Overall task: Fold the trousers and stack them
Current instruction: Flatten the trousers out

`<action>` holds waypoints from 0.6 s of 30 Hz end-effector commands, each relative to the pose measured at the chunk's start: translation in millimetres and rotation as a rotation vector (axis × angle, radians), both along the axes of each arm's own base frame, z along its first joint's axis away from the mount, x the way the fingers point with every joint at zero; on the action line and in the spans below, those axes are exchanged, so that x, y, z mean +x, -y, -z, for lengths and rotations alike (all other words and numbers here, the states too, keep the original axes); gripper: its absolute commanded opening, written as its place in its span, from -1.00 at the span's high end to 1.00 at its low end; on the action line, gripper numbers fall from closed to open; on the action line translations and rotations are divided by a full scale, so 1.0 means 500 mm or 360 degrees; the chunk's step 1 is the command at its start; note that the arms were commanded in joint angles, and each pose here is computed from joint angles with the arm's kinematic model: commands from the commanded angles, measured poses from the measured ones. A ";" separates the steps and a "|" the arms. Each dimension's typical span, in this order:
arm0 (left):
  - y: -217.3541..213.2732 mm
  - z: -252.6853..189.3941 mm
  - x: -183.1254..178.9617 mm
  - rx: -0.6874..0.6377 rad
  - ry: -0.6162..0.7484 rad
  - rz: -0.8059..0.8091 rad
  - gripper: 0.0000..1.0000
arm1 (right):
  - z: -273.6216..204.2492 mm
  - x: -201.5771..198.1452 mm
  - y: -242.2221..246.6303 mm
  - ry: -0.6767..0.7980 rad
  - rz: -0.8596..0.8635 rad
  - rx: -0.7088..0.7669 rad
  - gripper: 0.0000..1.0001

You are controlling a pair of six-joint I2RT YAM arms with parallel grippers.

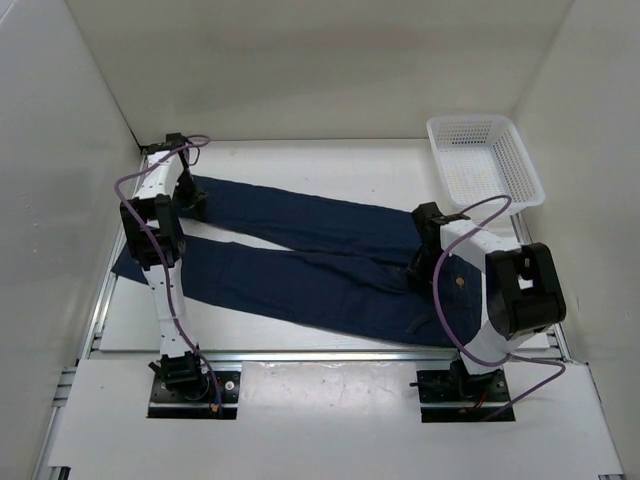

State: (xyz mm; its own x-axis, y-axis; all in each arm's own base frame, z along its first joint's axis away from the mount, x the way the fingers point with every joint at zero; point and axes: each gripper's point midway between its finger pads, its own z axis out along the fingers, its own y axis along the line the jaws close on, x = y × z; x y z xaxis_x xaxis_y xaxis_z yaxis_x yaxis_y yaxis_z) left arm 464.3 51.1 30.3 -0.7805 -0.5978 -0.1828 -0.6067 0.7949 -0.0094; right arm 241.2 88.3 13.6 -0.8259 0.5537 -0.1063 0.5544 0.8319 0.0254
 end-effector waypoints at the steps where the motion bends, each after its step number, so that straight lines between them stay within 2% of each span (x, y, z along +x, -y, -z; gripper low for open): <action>1: 0.013 -0.059 0.044 -0.0059 0.0138 0.0026 0.55 | -0.013 0.080 0.020 0.0149 0.0064 -0.0156 0.35; 3: 0.015 -0.074 0.051 -0.0069 0.0163 0.0046 0.49 | -0.022 0.097 0.025 0.0161 0.0049 -0.0195 0.35; 6: 0.014 -0.147 0.053 -0.0050 0.0273 0.0064 0.40 | -0.058 0.119 0.030 0.0220 0.0045 -0.0225 0.35; 8: 0.007 -0.165 0.026 -0.0009 0.0252 0.0067 0.36 | -0.091 0.124 0.028 0.0290 0.0051 -0.0205 0.35; 9: 0.006 -0.206 0.009 0.0015 0.0300 0.0064 0.36 | -0.098 0.116 0.031 0.0293 0.0037 -0.0206 0.35; 11: -0.010 -0.179 -0.046 0.0023 0.0206 0.0027 0.39 | -0.131 0.104 0.039 0.0370 0.0047 -0.0201 0.29; 13: -0.009 -0.192 -0.080 0.0012 0.0237 0.0017 0.47 | -0.132 0.076 0.051 0.0368 0.0033 -0.0220 0.24; 14: 0.001 -0.145 -0.129 -0.0021 0.0118 0.0018 0.50 | -0.146 0.067 0.053 0.0412 0.0037 -0.0207 0.24; 15: 0.005 -0.149 -0.150 -0.0020 0.0128 0.0019 0.56 | -0.145 0.052 0.057 0.0398 0.0036 -0.0211 0.24; 16: 0.030 -0.104 -0.186 -0.0055 0.0058 0.0053 0.60 | -0.144 0.035 0.063 0.0401 0.0022 -0.0213 0.24; 18: 0.052 -0.077 -0.216 -0.0075 0.0027 0.0087 0.60 | -0.139 0.013 0.061 0.0381 0.0014 -0.0184 0.24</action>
State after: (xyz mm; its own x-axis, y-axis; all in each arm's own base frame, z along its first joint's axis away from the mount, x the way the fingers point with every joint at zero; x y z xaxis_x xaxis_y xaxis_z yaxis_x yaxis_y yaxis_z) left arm 366.7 40.2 82.5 -0.7903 -0.5889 -0.1693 -0.5927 0.8048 -0.0327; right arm 273.0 68.2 92.5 -0.7367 0.5529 -0.3894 0.5513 0.8245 0.1277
